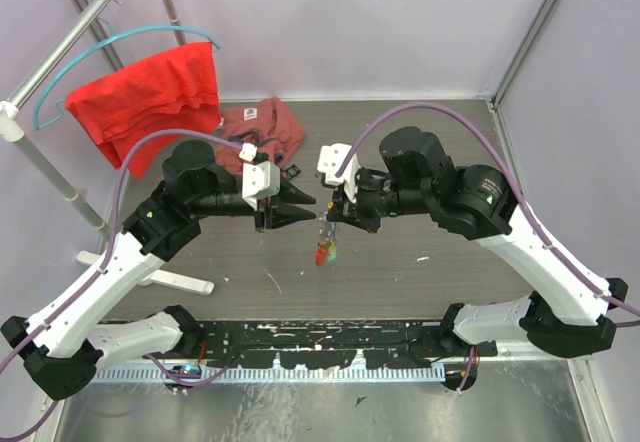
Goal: Put the keys on the keyring
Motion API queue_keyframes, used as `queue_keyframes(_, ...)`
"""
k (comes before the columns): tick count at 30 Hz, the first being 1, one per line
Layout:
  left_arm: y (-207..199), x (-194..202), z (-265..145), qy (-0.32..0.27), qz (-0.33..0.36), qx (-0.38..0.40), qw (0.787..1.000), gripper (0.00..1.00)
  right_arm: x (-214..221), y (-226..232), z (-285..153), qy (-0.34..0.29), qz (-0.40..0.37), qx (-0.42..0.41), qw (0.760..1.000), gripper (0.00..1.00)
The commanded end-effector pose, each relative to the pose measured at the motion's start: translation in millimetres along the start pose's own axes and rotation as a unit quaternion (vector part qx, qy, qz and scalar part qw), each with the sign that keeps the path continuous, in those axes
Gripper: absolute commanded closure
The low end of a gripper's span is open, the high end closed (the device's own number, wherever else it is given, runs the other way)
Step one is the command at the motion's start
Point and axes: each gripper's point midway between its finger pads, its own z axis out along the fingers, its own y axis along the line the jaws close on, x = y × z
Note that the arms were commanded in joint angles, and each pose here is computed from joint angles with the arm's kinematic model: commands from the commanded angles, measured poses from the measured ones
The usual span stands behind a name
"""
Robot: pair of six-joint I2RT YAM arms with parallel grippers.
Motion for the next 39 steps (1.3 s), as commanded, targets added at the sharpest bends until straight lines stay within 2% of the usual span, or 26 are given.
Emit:
queue_keyframes(1, -7.7, -12.7, -1.6, -0.016, 0.009, 0.022, 1.000, 0.66, -17.7, -9.7, -10.3, -0.017, -0.020, 0.039, 0.999, 0.99)
queue_keyframes(10, -10.6, -9.9, 1.4, -0.013, 0.002, 0.038, 0.999, 0.68, -22.5, -10.6, -1.7, -0.006, -0.028, 0.044, 0.999, 0.99)
queue_keyframes(20, -9.8, -7.7, 3.0, -0.009, 0.000, 0.039, 0.999, 0.74, -26.9, -4.9, 7.0, -0.004, -0.035, 0.033, 0.999, 0.99)
queue_keyframes(23, -10.1, -8.0, 2.8, -0.009, 0.000, 0.040, 0.999, 0.81, -27.4, -3.7, 9.2, -0.004, -0.036, 0.031, 0.999, 0.99)
queue_keyframes(27, -10.0, -7.2, 2.8, -0.006, -0.001, 0.041, 0.999, 0.84, -29.2, -3.1, 10.1, -0.006, -0.036, 0.031, 0.999, 0.99)
queue_keyframes(31, -10.5, -5.8, 2.5, 0.001, 0.000, 0.044, 0.999, 1.00, -29.6, -2.6, 10.5, -0.006, -0.036, 0.031, 0.999, 0.99)
queue_keyframes(33, -10.0, -5.1, 1.8, 0.003, 0.002, 0.042, 0.999, 1.00, -31.8, -3.1, 9.4, -0.012, -0.036, 0.034, 0.999, 0.99)
queue_keyframes(34, -8.3, -5.3, 1.4, 0.003, 0.004, 0.037, 0.999, 1.00, -33.4, -4.8, 8.0, -0.016, -0.034, 0.039, 0.999, 0.99)
queue_keyframes(36, -4.3, -5.8, 1.1, 0.001, 0.008, 0.023, 1.000, 1.00, -36.2, -7.7, 5.6, -0.028, -0.030, 0.052, 0.998, 0.90)
queue_keyframes(39, 1.6, -7.9, -0.2, -0.009, 0.014, 0.000, 1.000, 1.00, -47.3, -11.1, -2.8, -0.071, -0.020, 0.073, 0.995, 0.72)
